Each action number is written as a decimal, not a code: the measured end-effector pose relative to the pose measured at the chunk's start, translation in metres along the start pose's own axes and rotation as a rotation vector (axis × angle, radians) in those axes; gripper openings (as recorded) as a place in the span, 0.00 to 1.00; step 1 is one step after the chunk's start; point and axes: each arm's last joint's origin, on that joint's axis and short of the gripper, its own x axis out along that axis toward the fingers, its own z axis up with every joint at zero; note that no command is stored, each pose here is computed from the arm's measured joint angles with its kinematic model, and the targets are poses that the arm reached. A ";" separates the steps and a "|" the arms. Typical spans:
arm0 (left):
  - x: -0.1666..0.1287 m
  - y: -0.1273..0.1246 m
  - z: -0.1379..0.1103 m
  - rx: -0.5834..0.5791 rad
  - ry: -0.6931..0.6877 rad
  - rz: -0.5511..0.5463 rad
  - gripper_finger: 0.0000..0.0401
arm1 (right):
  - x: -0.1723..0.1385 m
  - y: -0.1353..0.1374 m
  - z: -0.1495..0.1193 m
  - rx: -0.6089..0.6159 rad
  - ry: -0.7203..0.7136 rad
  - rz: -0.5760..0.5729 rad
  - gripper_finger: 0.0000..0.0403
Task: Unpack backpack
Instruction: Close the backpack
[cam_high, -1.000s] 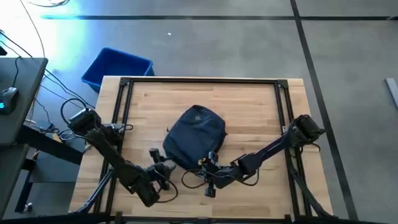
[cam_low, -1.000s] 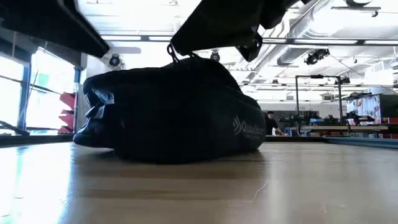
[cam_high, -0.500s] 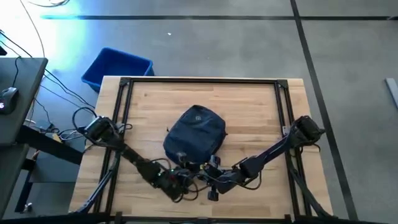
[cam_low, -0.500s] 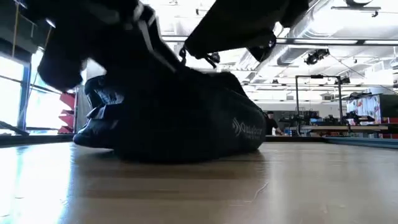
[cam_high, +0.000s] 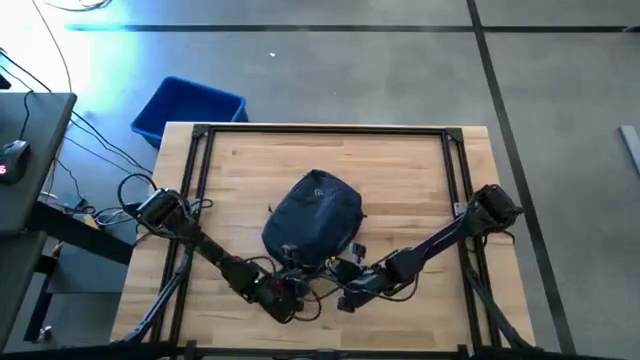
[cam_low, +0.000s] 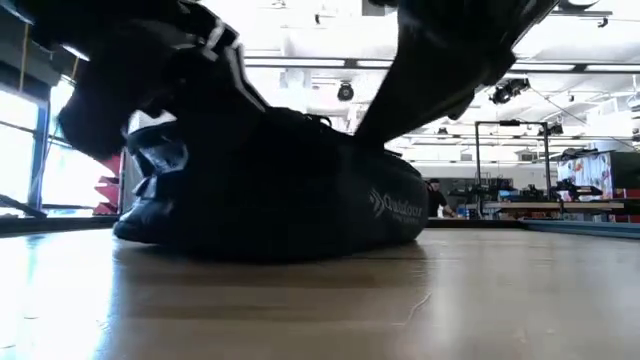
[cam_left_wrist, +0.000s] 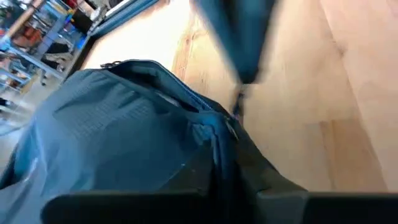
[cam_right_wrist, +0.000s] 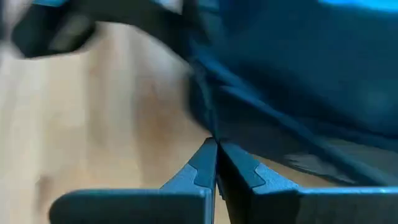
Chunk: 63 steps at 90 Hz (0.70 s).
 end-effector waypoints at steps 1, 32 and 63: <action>-0.001 -0.001 0.000 -0.001 0.000 0.002 0.02 | 0.000 -0.001 0.000 0.001 0.004 -0.007 0.00; -0.044 -0.028 -0.016 0.147 -0.022 -0.002 0.00 | -0.006 -0.046 0.000 -0.022 0.206 -0.212 0.00; -0.068 -0.030 -0.040 0.205 0.021 0.090 0.00 | -0.032 -0.065 -0.021 -0.035 0.417 -0.453 0.00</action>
